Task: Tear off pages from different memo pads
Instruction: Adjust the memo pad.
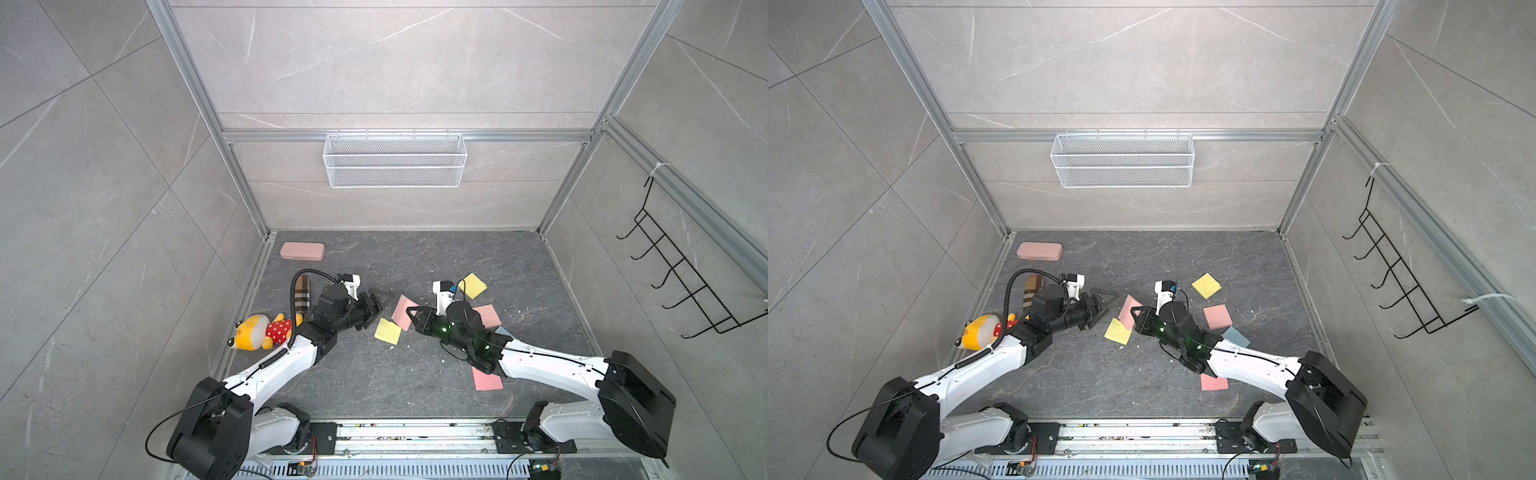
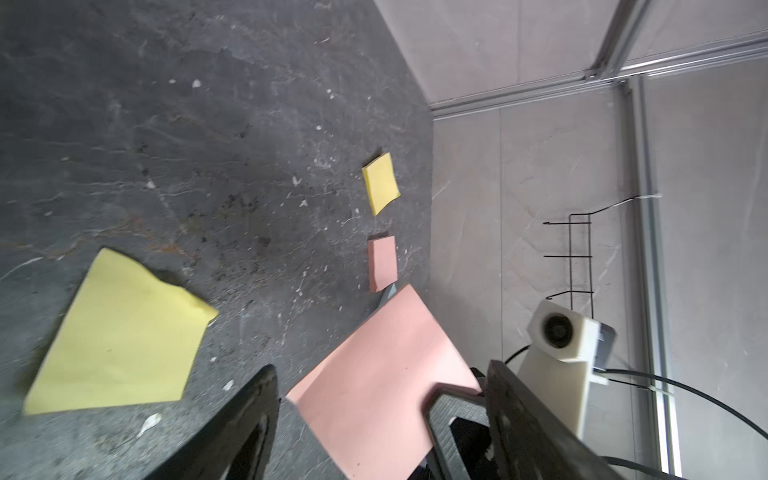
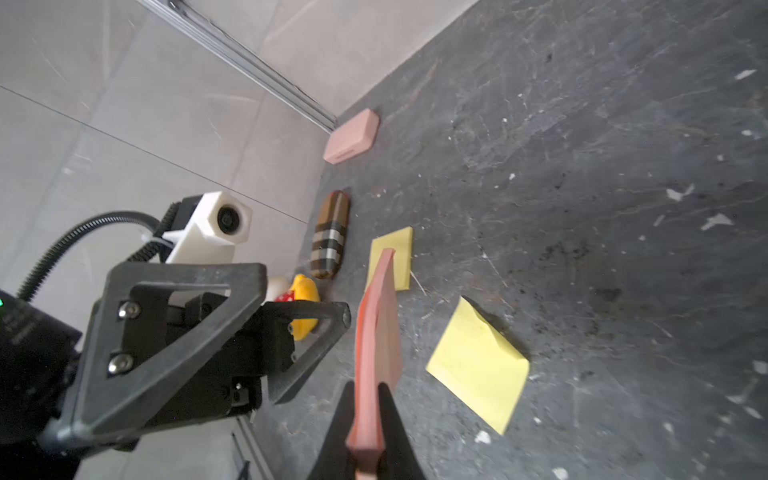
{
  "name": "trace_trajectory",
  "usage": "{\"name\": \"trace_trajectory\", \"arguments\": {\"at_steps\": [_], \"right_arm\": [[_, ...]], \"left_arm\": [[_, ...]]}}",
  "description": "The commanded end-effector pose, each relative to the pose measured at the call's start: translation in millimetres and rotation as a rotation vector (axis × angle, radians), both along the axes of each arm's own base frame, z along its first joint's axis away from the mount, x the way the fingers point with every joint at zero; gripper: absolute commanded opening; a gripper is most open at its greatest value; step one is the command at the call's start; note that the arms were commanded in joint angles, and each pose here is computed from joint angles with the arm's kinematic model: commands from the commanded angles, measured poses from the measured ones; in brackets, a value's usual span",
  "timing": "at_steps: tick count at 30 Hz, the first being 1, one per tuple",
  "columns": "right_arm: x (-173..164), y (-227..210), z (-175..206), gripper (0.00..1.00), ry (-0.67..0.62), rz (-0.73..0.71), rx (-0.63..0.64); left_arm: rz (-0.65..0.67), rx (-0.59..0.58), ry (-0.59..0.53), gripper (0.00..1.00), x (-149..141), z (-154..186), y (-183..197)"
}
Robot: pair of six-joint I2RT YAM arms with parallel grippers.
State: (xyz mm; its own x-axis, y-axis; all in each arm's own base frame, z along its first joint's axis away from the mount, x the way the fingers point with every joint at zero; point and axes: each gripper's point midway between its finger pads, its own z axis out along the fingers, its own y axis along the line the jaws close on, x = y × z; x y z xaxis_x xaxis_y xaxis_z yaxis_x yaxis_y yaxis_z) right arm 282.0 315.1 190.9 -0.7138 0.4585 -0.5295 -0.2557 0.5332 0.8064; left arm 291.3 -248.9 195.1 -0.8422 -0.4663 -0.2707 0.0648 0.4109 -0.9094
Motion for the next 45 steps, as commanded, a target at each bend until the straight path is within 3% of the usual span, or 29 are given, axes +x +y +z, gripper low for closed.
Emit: {"name": "trace_trajectory", "arguments": {"at_steps": [1,12,19,27,31,34,37,41,45], "right_arm": [[7,0,70,0.13,-0.085,-0.052,0.353],[6,-1,67,0.13,-0.07,-0.049,0.412],[5,0,58,0.18,-0.036,-0.057,0.427],[-4,4,40,0.36,0.015,-0.025,0.37],[-17,5,25,0.51,0.087,0.111,0.301],[-26,3,7,0.54,0.162,0.244,0.247],[-31,-1,1,0.56,0.195,0.36,0.227],[-38,0,11,0.59,0.173,0.47,0.197],[-39,1,20,0.54,0.144,0.496,0.165]], "left_arm": [[0.063,-0.102,-0.13,0.8,9,37,-6],[0.108,-0.228,-0.118,0.76,12,43,-7],[0.083,-0.286,-0.149,0.33,12,59,-13],[0.026,-0.267,-0.187,0.0,10,67,-14],[-0.169,-0.163,-0.251,0.0,1,72,-16],[-0.374,-0.088,-0.278,0.0,-14,66,-21],[-0.511,-0.087,-0.266,0.0,-25,58,-26],[-0.561,-0.126,-0.254,0.0,-26,54,-32],[-0.566,-0.126,-0.257,0.0,-27,52,-35]]}}
